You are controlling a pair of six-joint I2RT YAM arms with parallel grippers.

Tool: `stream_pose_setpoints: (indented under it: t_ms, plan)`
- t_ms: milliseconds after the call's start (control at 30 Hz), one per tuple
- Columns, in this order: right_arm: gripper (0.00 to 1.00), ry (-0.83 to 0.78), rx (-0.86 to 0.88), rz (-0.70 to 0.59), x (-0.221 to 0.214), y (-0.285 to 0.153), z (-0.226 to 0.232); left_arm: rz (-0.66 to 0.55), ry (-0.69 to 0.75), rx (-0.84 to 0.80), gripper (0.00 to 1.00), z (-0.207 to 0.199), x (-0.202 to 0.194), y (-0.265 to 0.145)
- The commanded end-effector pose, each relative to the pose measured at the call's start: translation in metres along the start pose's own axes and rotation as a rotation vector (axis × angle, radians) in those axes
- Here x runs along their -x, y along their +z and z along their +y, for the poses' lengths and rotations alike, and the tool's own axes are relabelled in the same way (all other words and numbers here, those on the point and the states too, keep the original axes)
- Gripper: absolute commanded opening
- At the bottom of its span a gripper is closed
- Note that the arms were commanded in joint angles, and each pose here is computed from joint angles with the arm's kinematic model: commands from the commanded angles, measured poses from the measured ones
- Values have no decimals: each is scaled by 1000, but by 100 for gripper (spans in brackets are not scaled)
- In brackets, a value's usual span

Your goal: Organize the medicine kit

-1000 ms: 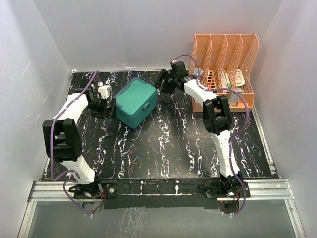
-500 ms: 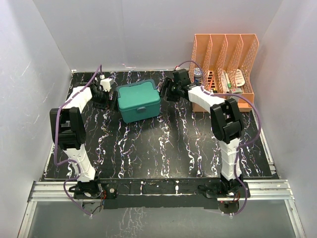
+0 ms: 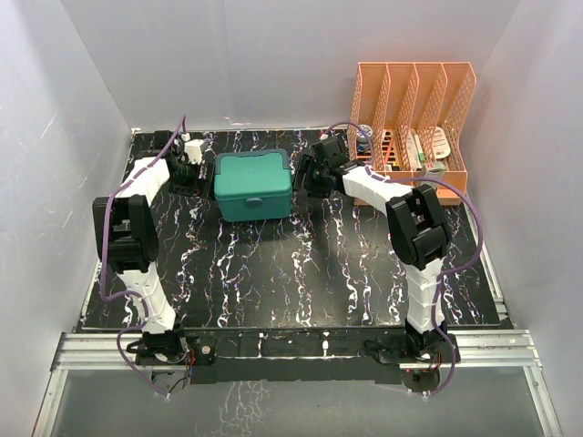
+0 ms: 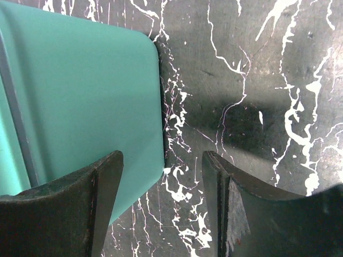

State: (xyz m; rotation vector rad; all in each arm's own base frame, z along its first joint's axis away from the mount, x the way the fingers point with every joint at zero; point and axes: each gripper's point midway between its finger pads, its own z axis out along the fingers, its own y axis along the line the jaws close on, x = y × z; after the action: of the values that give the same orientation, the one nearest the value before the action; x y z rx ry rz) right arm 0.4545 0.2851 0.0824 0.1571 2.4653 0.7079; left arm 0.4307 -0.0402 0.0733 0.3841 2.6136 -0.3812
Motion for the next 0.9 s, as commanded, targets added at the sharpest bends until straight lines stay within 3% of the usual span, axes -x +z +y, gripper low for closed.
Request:
stream_pose_setpoints:
  t_ms: [0, 233, 267, 333, 367, 433, 467, 667, 867]
  plan:
    - [61, -62, 278, 65, -32, -25, 97, 15, 43, -124, 89, -42, 2, 10]
    - [63, -66, 245, 79, -38, -23, 90, 16, 36, -113, 90, -42, 0, 7]
    - [66, -65, 220, 71, -37, -23, 85, 6, 30, -102, 96, -41, 1, 5]
    - [71, -65, 182, 56, -35, -25, 74, -33, 2, -89, 99, -37, 4, -3]
    - [74, -59, 155, 37, -31, -27, 66, -58, -17, -90, 99, -35, 5, -9]
    - [93, -46, 109, 6, -24, -31, 49, -117, -54, -88, 99, -32, 9, -22]
    - [98, -43, 89, -11, -20, -33, 42, -147, -78, -81, 99, -27, 9, -27]
    - [98, -92, -40, -99, 3, -38, -1, -247, -190, 39, 99, 1, -9, -43]
    - [98, -153, -107, -126, 12, -29, -18, -303, -95, 148, 99, 22, -23, -34]
